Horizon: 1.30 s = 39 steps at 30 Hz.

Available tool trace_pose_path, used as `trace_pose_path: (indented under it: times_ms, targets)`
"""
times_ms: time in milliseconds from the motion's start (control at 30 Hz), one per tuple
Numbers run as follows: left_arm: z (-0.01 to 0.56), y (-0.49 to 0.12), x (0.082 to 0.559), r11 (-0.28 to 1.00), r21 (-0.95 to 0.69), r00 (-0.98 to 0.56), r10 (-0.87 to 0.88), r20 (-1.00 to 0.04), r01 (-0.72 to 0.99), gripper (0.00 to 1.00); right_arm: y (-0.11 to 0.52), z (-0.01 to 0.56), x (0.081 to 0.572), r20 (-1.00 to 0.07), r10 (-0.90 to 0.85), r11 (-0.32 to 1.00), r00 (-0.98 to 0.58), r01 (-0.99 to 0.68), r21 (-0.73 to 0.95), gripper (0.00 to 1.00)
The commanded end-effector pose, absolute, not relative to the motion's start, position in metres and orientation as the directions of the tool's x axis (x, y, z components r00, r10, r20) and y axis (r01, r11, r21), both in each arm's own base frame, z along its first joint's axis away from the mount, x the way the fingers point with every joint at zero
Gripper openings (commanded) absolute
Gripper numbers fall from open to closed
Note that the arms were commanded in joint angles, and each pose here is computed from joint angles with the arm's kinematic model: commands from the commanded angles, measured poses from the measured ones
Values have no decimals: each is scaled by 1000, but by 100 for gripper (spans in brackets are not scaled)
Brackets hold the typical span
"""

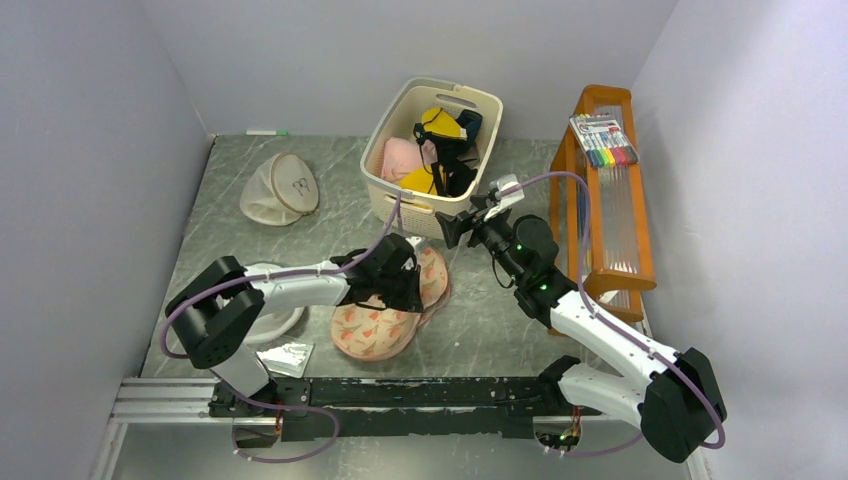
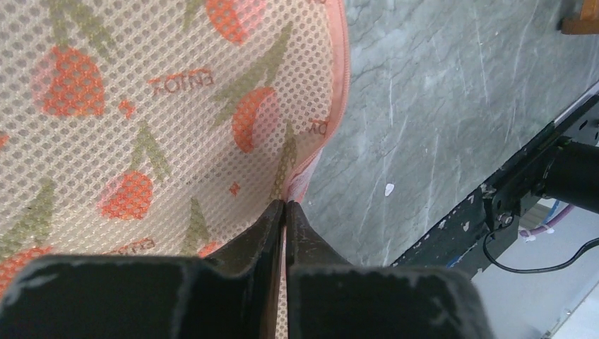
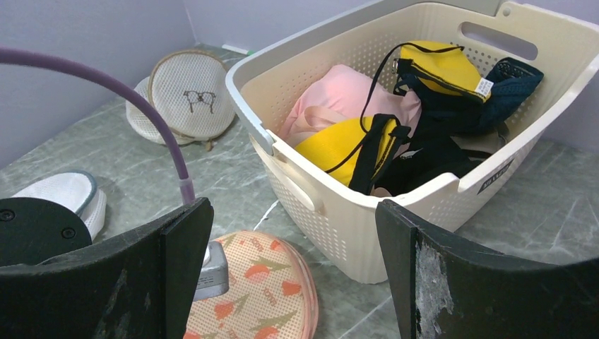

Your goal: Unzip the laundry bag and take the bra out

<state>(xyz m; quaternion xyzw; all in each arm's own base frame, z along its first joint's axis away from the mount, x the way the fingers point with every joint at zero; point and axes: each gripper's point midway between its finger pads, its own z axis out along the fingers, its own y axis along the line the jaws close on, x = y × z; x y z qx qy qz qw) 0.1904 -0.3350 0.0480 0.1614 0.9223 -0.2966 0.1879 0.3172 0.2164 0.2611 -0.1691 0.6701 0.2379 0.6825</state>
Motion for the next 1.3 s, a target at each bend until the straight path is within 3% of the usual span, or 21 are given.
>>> trace_pose_path:
  times_ms: [0, 200, 233, 267, 433, 567, 700, 867, 1033, 1267]
  targets:
    - [50, -341, 194, 747, -493, -852, 185, -489, 445, 24, 215, 262, 320, -995, 100, 837, -5, -541, 87, 86]
    - [71, -340, 195, 700, -487, -796, 194, -574, 522, 60, 214, 266, 319, -996, 84, 840, -22, -537, 83, 86]
    - [80, -339, 197, 690, -484, -778, 187, -599, 538, 93, 212, 270, 319, -996, 81, 842, -23, -533, 81, 86]
    - [92, -338, 199, 681, -475, -755, 178, -631, 557, 100, 210, 273, 318, -997, 76, 846, -28, -527, 79, 86]
    - [179, -312, 230, 690, -346, -565, 109, -818, 635, 99, 183, 288, 302, -995, 99, 885, -31, -454, 102, 87]
    - [279, -249, 282, 784, -237, -340, -36, -940, 574, 97, 151, 304, 283, -991, 131, 920, -29, -369, 132, 89]
    - [365, -169, 321, 915, -189, -126, -154, -980, 356, 95, 119, 320, 265, -989, 143, 952, -37, -269, 147, 93]
    - [447, -120, 327, 972, -113, 79, -132, -988, 208, 94, 82, 357, 246, -987, 162, 975, 4, -155, 159, 100]
    - [486, -112, 318, 973, -100, 174, -137, -975, 207, 94, 62, 405, 233, -980, 185, 978, 79, -114, 176, 100]
    - [486, -111, 316, 974, -81, 190, -122, -974, 211, 94, 58, 430, 235, -975, 172, 982, 141, -98, 159, 100]
